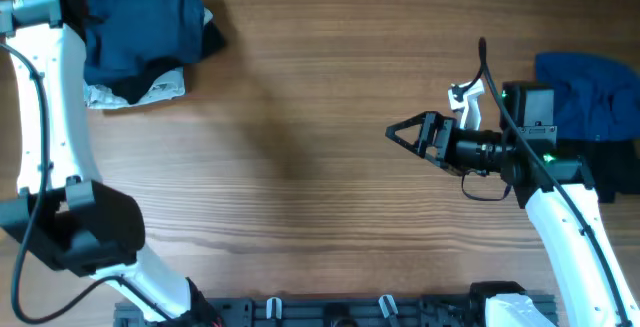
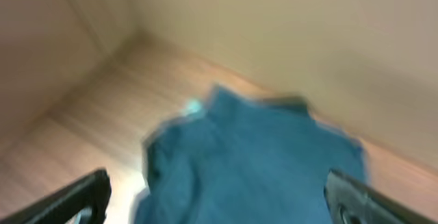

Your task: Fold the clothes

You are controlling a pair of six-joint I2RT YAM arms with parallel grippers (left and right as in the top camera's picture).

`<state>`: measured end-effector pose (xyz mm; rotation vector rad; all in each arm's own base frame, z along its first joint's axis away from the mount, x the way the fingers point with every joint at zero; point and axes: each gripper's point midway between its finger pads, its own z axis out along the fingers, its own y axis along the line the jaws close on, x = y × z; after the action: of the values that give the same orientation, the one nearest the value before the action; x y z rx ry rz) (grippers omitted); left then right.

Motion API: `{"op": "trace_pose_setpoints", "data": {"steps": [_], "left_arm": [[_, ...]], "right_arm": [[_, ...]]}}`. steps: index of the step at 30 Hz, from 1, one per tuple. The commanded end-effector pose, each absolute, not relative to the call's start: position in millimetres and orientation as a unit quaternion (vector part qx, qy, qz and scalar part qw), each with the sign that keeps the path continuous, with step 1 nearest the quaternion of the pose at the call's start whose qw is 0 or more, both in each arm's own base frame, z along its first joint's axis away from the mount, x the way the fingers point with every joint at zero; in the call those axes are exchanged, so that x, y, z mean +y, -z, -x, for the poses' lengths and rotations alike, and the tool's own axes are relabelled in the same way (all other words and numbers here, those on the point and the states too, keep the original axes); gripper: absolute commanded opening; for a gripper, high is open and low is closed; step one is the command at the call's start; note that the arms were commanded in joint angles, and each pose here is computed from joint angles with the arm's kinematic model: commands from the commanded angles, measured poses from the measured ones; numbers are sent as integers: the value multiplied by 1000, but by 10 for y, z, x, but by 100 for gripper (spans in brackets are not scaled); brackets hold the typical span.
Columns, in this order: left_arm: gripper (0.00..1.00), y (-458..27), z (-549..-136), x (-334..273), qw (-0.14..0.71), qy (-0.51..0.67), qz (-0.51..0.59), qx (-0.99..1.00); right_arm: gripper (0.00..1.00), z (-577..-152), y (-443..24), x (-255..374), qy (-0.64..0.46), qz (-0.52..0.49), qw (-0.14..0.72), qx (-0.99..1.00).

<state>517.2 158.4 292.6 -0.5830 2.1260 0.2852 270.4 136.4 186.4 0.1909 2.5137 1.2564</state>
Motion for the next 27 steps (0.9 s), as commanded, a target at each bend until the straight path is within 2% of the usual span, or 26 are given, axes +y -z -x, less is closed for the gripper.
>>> {"op": "trace_pose_setpoints", "data": {"steps": [1,8,9,11,12,13,15,18,20,22,23,27], "left_arm": [[100,-2129,-5312,1156,367,-27,186,911],[100,-642,-5850,1002,348,-21,163,923],[100,-259,-5909,1030,338,-29,166,926],[100,121,-5798,1360,314,-123,196,921],[100,87,-5744,1507,311,-165,209,912],[100,-173,-5695,1700,323,-223,229,891],[100,-634,-5648,1825,345,-260,247,867],[100,-1692,-5521,1790,404,-248,265,840],[100,-2327,-5232,1715,421,-234,264,836],[100,-2411,-5118,1597,411,-203,249,853],[100,-2263,-5037,1454,381,-160,241,878],[100,-1573,-4863,1389,313,-117,272,903]], "right_arm": [[100,-2716,-1881,1367,-439,-63,167,881],[100,-2716,-1880,1367,-439,-64,166,881],[99,-2713,-1878,1367,-439,-65,165,881],[99,-2710,-1876,1367,-439,-65,164,881],[99,-2710,-1876,1367,-439,-65,164,881],[99,-2718,-1881,1366,-439,-64,167,881],[100,-2719,-1882,1367,-439,-63,167,881],[99,-2718,-1881,1367,-439,-63,167,881],[99,-2720,-1882,1366,-438,-60,169,881],[99,-2724,-1885,1367,-438,-58,171,881],[99,-2723,-1885,1367,-437,-51,174,881],[99,-2719,-1882,1367,-436,-51,173,881]]}}
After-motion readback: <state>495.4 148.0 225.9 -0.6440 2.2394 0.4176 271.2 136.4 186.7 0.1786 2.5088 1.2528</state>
